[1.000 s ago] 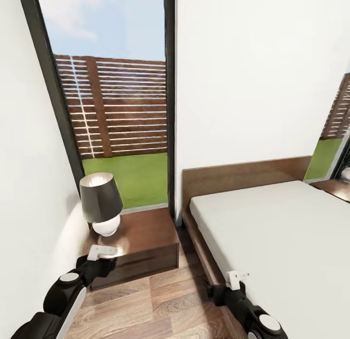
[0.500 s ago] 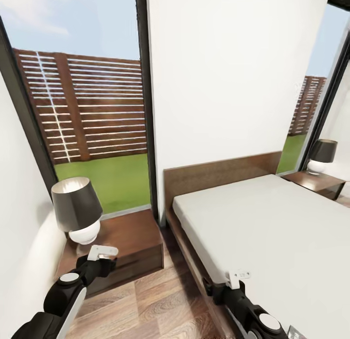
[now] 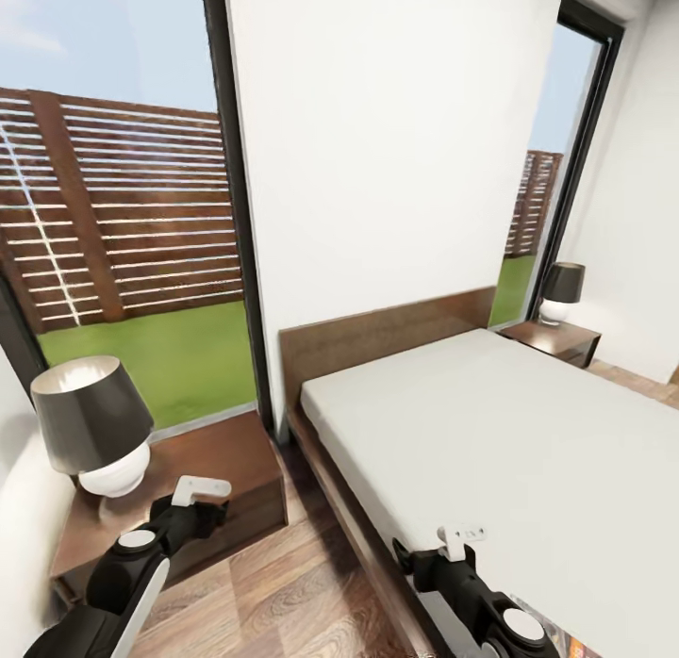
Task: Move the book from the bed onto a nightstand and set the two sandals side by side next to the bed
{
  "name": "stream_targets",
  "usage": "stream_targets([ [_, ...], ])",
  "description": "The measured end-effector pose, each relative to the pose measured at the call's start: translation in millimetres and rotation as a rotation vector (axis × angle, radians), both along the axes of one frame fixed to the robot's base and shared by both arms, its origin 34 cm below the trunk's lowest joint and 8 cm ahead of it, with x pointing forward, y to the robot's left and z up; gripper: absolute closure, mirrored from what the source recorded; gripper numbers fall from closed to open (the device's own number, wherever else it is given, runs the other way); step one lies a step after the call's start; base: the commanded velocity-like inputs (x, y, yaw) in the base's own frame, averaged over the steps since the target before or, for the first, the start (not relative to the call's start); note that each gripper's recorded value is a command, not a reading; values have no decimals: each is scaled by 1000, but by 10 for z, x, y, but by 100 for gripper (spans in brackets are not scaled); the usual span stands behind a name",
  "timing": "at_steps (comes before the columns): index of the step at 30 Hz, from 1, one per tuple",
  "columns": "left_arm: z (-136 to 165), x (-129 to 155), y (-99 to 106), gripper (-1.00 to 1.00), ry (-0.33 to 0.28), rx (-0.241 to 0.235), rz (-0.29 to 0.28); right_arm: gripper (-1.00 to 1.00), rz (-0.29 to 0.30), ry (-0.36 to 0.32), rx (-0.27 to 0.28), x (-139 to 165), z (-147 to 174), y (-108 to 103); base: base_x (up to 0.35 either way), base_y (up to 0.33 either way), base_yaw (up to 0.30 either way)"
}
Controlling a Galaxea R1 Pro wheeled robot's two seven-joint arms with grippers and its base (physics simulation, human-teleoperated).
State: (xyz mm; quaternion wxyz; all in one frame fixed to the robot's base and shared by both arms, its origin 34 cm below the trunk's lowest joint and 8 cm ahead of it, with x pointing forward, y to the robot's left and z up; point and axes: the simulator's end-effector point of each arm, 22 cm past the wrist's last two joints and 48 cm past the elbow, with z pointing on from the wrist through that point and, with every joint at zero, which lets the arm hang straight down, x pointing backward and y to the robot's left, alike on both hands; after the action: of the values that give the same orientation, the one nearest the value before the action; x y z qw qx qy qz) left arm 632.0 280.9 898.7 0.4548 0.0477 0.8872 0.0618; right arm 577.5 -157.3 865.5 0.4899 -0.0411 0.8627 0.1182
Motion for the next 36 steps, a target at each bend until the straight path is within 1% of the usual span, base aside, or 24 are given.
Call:
stream_targets([
  [6, -30, -9, -107, -100, 6, 5, -25, -100, 0, 0, 2, 1, -3, 10, 0, 0, -272],
  [19, -67, -14, -117, -100, 14, 12, -32, -100, -1, 3, 0, 5, -23, -7, 0, 0, -256],
  [26, -77, -15, -117, -100, 16, 13, -33, -100, 0, 1, 0, 6, -21, -1, 0, 0, -78],
  [36, -84, -18, -134, -100, 18, 12, -35, -100, 4, -1, 0, 4, -18, 18, 0, 0, -14],
])
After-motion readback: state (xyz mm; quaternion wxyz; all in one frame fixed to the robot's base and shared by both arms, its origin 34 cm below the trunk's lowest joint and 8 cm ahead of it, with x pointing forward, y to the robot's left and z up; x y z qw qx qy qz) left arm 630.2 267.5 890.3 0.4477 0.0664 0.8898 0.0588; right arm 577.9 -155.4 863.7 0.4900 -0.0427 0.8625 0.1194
